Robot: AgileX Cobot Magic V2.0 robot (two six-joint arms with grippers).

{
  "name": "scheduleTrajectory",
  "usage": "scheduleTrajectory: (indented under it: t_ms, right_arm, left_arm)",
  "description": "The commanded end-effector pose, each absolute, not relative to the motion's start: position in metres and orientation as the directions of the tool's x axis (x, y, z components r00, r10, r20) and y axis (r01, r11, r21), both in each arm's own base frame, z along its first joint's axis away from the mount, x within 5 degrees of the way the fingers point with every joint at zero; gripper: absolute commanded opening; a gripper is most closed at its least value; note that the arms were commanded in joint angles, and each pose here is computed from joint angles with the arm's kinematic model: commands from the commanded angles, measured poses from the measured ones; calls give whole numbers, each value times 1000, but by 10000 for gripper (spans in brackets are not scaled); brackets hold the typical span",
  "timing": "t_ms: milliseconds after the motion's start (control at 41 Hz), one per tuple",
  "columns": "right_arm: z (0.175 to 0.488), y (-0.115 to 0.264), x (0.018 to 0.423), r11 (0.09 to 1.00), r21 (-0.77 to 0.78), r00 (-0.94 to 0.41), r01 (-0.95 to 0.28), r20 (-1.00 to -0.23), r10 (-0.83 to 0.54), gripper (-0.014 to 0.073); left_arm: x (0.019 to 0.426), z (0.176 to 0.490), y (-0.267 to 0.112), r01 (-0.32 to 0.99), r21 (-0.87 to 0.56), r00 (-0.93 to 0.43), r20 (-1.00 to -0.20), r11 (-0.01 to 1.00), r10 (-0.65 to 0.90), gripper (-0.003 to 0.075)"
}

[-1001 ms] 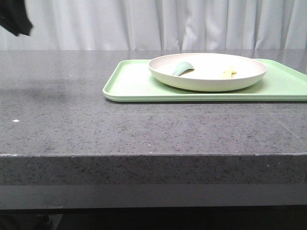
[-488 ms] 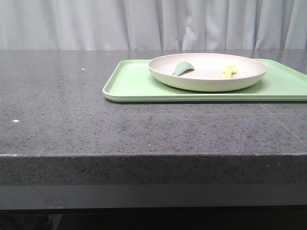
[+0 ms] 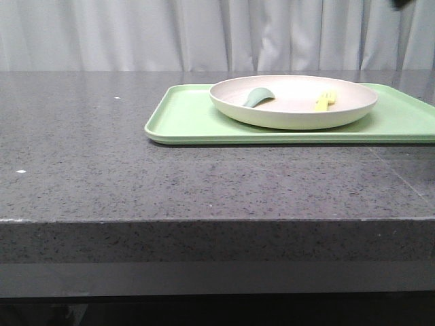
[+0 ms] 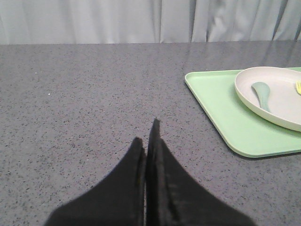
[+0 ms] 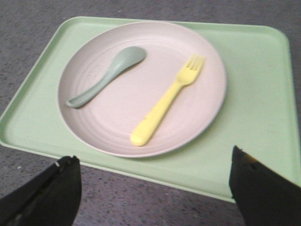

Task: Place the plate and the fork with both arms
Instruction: 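Lower the right gripper onto the yellow fork on the plate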

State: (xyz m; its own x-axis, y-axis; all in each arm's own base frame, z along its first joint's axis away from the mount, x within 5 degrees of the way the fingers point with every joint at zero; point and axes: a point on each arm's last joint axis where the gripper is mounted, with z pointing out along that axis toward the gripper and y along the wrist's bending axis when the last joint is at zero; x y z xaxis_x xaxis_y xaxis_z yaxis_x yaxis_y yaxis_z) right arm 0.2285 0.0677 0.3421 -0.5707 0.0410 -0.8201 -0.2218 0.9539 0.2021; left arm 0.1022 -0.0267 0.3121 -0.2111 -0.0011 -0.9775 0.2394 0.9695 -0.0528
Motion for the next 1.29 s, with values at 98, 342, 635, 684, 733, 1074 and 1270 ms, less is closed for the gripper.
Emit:
scheduleTrajectory:
  t_ms: [98, 342, 635, 684, 733, 1074, 1270]
  right_arm:
    - [358, 90, 286, 944, 268, -657, -195, -750, 78, 654]
    - [345, 103, 349, 948, 294, -777, -122, -623, 94, 568]
    - [321, 98, 386, 952, 303, -819, -45, -556, 139, 479]
    - [317, 98, 389, 952, 302, -824, -42, -550, 138, 479]
    - [313, 99, 392, 953, 301, -828, -39, -544, 138, 479]
    - [291, 102, 404, 955, 297, -849, -19, -509, 142, 478]
    - [291, 101, 404, 955, 296, -851, -19, -506, 140, 359]
  left_arm:
    - [103, 330, -27, 252, -52, -90, -996, 966, -30, -18]
    - [103, 330, -27, 252, -52, -90, -996, 966, -30, -18]
    - [103, 330, -27, 252, -52, -90, -996, 966, -30, -18]
    - [103, 330, -27, 252, -52, -90, -996, 966, -30, -18]
    - [103, 330, -27, 252, -52, -90, -996, 966, -30, -18]
    - [103, 330, -27, 252, -52, -90, -996, 966, -30, -18]
    - [103, 330, -27, 252, -52, -90, -996, 966, -30, -18]
